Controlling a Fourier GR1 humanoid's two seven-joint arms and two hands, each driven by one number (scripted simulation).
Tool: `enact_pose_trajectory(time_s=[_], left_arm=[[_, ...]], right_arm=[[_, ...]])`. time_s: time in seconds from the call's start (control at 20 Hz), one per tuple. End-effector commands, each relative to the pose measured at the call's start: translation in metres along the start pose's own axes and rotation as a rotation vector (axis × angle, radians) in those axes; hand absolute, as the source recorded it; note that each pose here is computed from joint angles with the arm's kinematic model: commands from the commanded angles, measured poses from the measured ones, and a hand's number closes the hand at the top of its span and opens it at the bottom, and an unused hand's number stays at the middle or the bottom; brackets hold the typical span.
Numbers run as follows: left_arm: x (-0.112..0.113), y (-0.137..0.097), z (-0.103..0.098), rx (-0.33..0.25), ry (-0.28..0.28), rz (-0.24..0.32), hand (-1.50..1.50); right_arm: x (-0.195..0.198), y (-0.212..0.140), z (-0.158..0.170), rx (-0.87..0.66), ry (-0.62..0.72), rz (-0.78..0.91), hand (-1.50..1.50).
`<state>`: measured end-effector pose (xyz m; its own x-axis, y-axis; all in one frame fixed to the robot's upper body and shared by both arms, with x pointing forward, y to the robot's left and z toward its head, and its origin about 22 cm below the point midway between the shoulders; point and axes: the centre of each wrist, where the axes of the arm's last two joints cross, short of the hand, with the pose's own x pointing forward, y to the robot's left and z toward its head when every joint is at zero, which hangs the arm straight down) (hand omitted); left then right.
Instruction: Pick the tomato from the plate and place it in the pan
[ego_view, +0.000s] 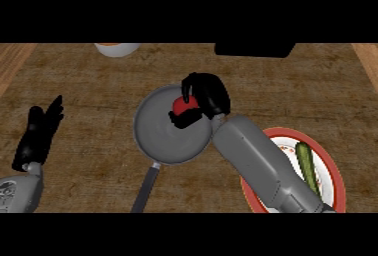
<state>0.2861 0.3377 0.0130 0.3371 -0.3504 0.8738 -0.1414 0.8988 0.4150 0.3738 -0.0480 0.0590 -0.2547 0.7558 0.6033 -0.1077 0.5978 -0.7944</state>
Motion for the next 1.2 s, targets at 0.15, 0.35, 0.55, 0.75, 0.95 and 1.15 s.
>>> enact_pose_trajectory(time_s=[0.15,0.35,0.55,0.75,0.95,1.15], left_arm=[[0.008,-0.020,-0.004,-0.035,-0.034,-0.011,0.00],[0.011,-0.029,-0.004,-0.055,-0.034,-0.016,0.00],[0.027,-0.019,-0.012,-0.061,-0.053,-0.017,0.00],[0.038,-0.024,-0.013,-0.083,-0.063,-0.018,0.00],[0.035,-0.020,-0.014,-0.079,-0.069,-0.010,0.00],[0.023,-0.021,-0.011,-0.061,-0.049,-0.015,0.00]], right_arm=[[-0.016,0.017,-0.009,0.041,0.045,-0.086,1.50],[-0.029,0.031,0.003,0.070,0.087,-0.194,-1.50],[-0.034,0.034,0.002,0.085,0.088,-0.221,-1.50],[-0.021,0.031,-0.002,0.021,0.048,-0.280,-1.50],[-0.023,0.037,0.007,-0.050,0.018,-0.372,-1.50],[-0.023,0.036,0.007,-0.137,-0.008,-0.442,-1.50]])
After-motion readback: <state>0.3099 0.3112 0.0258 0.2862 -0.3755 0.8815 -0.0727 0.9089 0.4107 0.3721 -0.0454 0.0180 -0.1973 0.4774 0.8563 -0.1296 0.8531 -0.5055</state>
